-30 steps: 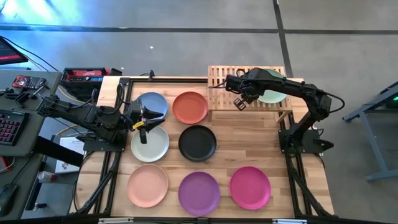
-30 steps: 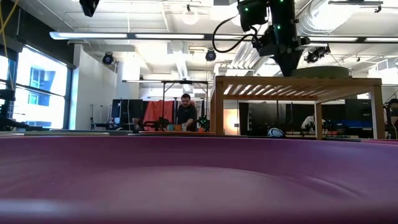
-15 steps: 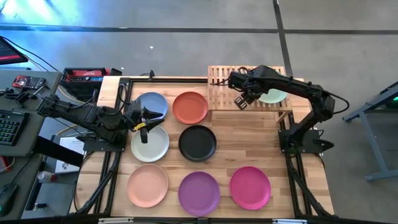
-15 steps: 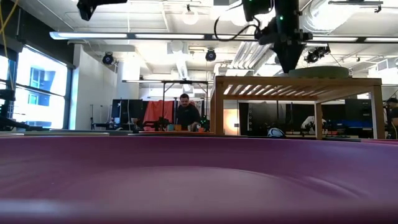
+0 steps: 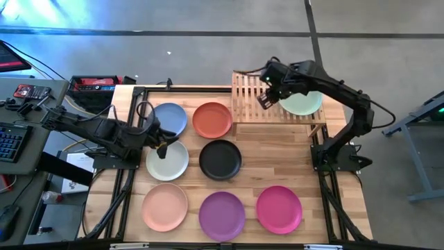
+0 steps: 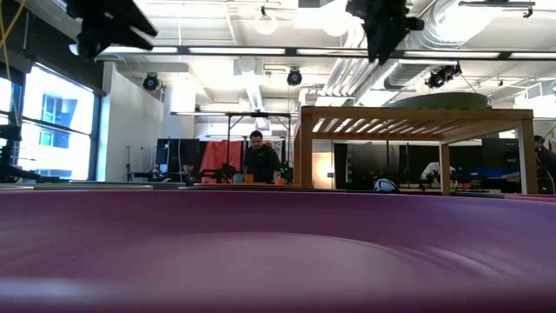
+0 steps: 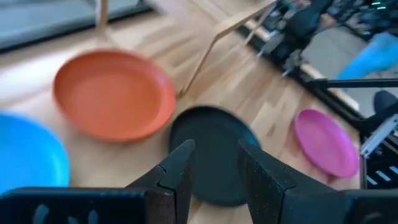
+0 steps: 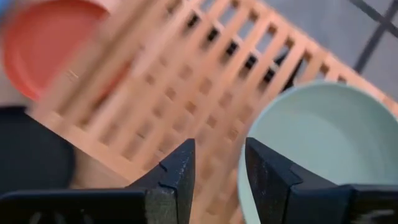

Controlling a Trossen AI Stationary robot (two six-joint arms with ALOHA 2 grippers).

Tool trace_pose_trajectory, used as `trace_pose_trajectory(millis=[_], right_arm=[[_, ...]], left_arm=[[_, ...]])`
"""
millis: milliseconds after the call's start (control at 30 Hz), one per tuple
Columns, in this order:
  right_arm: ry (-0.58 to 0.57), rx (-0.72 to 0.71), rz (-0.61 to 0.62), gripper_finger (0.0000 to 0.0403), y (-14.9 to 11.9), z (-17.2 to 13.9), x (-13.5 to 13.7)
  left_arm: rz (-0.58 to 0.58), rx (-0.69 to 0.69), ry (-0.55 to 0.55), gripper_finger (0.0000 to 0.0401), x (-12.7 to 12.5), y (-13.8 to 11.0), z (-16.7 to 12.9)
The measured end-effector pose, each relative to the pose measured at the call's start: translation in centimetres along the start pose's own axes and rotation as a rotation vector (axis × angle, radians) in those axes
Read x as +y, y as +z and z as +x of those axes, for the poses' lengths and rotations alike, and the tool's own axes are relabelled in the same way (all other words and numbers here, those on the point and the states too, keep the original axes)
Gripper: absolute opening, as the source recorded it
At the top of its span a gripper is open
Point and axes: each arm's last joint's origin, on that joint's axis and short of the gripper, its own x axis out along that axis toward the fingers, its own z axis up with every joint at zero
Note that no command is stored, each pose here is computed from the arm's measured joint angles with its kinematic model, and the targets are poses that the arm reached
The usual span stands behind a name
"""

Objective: Place and stack plates onto a shelf
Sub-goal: Stack the blue plate on top of the green plate on the shelf

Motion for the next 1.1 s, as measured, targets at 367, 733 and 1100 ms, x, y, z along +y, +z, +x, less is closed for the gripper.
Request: trace_pose_trajectory(millis=[367, 733, 1100], right_arm=[[0.096, -0.196, -0.054, 0.0115, 1.8, -3.0, -0.2], [0.121, -0.183, -0.150, 0.0115, 1.8, -2.8, 0.0], [0.118, -0.185, -0.182, 0.0115, 1.8, -2.8, 0.0]], left_arm=[[0.030, 0.118, 0.234, 0.0108, 1.3, -1.0, 2.1], [0.023, 0.325, 0.368, 0.0108, 4.4, 0.3, 6.3], [-0.082, 0.486, 0.444, 0.0108, 7.5, 0.7, 9.3]])
